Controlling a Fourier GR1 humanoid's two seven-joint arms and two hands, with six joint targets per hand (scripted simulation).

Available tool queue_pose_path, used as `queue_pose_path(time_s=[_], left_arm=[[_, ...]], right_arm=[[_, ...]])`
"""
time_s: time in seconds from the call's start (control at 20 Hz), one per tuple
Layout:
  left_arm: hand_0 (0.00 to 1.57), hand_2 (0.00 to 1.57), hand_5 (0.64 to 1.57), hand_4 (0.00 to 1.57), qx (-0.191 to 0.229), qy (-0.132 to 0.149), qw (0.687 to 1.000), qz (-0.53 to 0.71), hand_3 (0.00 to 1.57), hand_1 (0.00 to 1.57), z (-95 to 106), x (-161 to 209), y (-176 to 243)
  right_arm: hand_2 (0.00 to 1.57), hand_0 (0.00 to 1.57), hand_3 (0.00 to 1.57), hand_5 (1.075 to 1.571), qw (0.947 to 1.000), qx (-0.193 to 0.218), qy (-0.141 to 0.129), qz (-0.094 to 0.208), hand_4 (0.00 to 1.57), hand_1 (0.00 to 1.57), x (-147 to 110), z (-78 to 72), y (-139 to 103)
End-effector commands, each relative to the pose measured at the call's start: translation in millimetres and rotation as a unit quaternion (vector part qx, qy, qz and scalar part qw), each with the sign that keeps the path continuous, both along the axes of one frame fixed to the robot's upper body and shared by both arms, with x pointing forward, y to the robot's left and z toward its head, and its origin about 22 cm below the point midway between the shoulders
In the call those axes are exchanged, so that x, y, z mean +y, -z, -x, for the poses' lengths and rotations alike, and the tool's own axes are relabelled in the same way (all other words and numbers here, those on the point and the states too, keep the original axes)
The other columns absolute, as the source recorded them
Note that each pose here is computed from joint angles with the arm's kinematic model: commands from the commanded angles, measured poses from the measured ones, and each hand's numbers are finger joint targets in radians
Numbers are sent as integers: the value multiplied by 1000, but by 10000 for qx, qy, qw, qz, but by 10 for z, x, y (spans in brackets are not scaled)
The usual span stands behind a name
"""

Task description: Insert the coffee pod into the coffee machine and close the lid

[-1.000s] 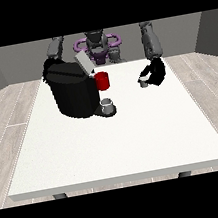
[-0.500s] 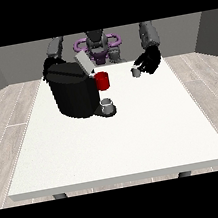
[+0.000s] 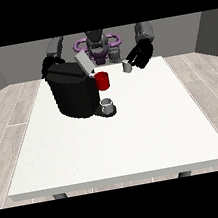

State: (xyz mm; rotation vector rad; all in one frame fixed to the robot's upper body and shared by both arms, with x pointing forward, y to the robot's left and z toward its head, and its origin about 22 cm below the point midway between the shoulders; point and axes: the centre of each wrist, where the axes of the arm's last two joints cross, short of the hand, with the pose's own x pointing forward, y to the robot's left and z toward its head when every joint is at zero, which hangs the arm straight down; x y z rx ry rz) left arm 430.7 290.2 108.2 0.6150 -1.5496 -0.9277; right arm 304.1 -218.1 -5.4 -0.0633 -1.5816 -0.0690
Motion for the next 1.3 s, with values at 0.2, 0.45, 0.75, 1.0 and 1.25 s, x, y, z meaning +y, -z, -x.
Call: queue_pose_path(time_s=[0.2,0.45,0.75,1.0,1.25], left_arm=[[1072,1218,1571,520,-701,-51,9975,69,1232,1072,-174,3,-813],[1209,1245,1571,486,-400,-210,9988,184,1188,1209,-198,-14,-849],[1284,1340,1571,519,-728,-162,9969,250,1276,1284,-267,-237,-1125],[1262,1297,1571,494,-941,-312,9950,86,1237,1262,-278,-234,-1278],[1314,1328,1571,493,-715,-160,9973,88,1230,1314,-307,-376,-1135]], right_arm=[[0,0,0,1571,9989,-443,-129,86,526,0,252,18,-12],[0,0,0,1571,9998,-131,-120,39,506,0,-105,-67,-209],[0,0,0,1571,9980,-557,-198,202,541,0,46,-90,-235],[0,0,0,1571,9973,-657,-211,266,480,0,50,-100,-284],[0,0,0,1571,9981,-572,-84,194,480,0,57,-170,-446]])
